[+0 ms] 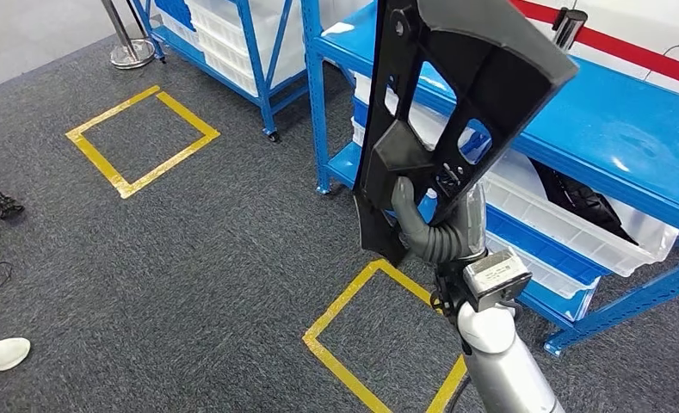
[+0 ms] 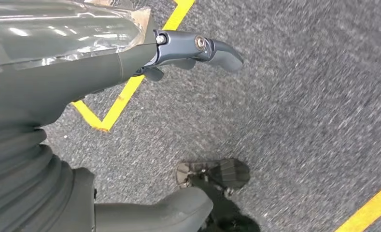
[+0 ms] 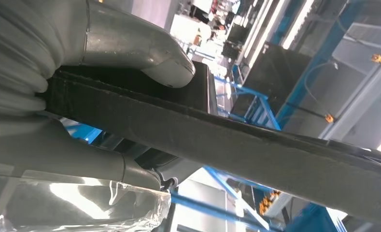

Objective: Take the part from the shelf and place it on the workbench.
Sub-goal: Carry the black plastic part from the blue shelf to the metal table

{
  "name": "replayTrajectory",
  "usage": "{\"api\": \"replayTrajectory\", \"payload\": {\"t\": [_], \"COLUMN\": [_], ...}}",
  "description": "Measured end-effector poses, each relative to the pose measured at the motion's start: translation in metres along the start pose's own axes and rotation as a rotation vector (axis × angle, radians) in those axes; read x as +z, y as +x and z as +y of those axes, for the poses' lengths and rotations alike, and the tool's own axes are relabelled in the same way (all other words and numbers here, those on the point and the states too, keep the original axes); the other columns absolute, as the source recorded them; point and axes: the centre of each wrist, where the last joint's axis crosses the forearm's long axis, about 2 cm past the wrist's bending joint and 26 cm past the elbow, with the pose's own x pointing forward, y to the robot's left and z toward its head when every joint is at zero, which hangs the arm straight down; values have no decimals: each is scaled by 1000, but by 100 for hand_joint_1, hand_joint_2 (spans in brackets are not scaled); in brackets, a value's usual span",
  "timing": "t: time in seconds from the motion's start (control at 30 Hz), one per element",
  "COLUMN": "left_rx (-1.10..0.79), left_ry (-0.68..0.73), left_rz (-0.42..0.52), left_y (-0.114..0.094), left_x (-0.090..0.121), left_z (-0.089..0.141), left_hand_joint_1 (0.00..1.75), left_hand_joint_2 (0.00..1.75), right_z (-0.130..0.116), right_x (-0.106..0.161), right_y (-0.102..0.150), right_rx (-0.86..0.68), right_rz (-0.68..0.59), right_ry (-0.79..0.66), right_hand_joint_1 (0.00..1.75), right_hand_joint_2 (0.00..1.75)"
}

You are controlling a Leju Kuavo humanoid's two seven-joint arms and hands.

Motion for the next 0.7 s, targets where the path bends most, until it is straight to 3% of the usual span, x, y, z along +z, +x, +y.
{"api": "replayTrajectory", "payload": {"t": [0.7], "left_rx": [12], "left_ry": [53], "left_rz": [31], "left_y": [-5], "left_x": [4], "left_z": [0], "left_hand_joint_1": [0], "left_hand_joint_2": [175], "right_z": [-3], "right_x": [21], "right_y": [3], "right_rx": [-1], "right_rz": [3], "right_ry": [-12], "right_hand_joint_1": [175], "right_hand_joint_2": [175]}}
